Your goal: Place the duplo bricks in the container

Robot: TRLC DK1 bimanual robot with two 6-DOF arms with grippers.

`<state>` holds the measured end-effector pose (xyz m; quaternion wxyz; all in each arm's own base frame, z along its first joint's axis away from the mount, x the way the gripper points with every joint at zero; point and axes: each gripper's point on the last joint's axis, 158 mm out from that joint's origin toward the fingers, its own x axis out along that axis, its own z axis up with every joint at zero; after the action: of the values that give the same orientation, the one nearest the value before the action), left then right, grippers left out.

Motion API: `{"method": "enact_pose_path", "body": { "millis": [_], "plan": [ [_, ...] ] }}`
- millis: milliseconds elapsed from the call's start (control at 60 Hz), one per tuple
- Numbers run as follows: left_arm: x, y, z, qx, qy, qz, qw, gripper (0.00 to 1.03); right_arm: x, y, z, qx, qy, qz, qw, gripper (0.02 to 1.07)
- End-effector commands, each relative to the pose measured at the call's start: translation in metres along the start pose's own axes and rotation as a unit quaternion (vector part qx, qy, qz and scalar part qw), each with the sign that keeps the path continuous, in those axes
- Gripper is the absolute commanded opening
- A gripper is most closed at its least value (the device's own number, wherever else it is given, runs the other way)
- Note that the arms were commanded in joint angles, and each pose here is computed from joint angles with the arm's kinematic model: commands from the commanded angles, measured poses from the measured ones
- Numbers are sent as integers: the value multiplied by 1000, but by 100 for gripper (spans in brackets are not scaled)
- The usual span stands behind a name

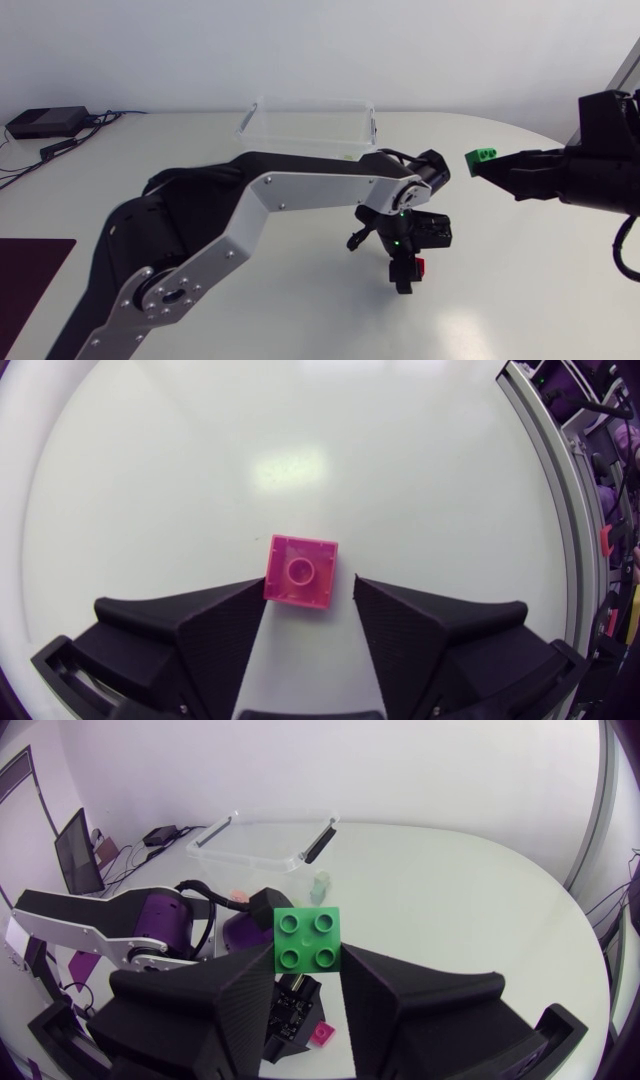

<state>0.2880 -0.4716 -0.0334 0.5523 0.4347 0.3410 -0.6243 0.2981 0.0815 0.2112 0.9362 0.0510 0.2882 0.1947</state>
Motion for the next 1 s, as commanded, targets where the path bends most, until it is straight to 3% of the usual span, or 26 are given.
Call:
{"method": "enact_pose_path", "body": {
  "millis": [0, 267, 400, 800, 983],
  "plan": [
    [9, -3, 0, 13, 6, -7, 1000, 26, -5, 3, 6, 9, -8, 4, 1000, 25],
    [5, -6, -4, 8, 10, -9, 1000, 20, -8, 4, 8, 8, -10, 4, 1000, 25],
    [-13, -6, -11, 0, 3, 4, 1000, 20, -11, 7, 16, 13, -17, 5, 1000, 25],
    [-150, 14, -53, -65, -59, 76, 993, 20, -5, 17, 49, 13, -27, 10, 999, 25],
    [-233, 54, -87, -136, -124, 143, 972, 20, 12, 32, 64, 1, -23, 22, 999, 25]
  ]
}}
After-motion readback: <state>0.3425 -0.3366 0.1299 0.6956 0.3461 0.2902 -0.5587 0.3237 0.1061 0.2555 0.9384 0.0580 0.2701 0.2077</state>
